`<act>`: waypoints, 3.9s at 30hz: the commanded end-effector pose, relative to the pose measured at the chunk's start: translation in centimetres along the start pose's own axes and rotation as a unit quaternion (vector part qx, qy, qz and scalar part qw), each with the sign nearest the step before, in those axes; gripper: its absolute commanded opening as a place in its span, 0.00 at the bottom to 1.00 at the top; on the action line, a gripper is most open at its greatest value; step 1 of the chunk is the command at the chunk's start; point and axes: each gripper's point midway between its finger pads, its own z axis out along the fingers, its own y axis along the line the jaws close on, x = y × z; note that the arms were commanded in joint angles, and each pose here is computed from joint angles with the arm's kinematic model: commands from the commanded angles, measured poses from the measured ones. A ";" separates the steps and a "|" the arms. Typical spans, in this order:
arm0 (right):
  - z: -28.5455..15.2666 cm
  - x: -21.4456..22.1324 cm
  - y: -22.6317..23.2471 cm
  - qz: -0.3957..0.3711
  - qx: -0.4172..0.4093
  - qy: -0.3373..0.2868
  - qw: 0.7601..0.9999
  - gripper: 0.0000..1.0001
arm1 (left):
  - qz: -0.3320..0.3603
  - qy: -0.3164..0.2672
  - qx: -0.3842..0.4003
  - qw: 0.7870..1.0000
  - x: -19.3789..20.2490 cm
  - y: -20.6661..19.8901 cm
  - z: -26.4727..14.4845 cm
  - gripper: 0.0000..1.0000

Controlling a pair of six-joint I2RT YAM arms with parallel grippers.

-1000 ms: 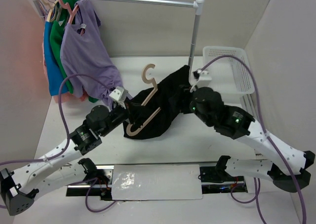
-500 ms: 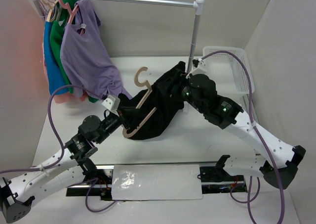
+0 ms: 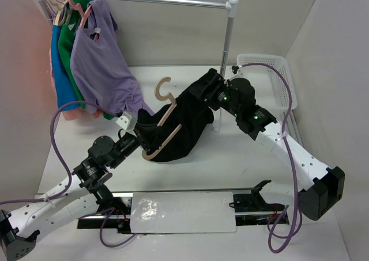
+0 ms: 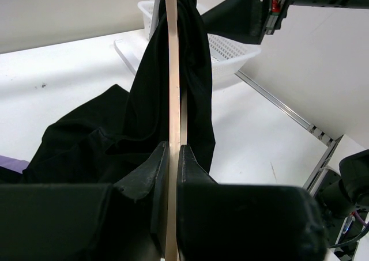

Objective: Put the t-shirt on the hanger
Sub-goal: Place tshirt on hanger

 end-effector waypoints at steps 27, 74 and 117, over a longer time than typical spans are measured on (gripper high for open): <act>3.1 0.9 1.2 0.100 -0.067 0.021 0.993 0.20 | 0.042 -0.019 0.042 0.998 -1.3 -1.4 0.4 0.00; -5.2 -1.8 1.1 0.139 -0.107 -0.047 0.983 0.00 | -0.172 0.230 0.052 0.956 10.0 2.4 9.2 0.80; -10.0 -10.8 -1.6 0.145 -0.082 -0.263 0.950 0.00 | -0.147 0.350 -0.041 0.924 6.7 1.0 1.8 0.00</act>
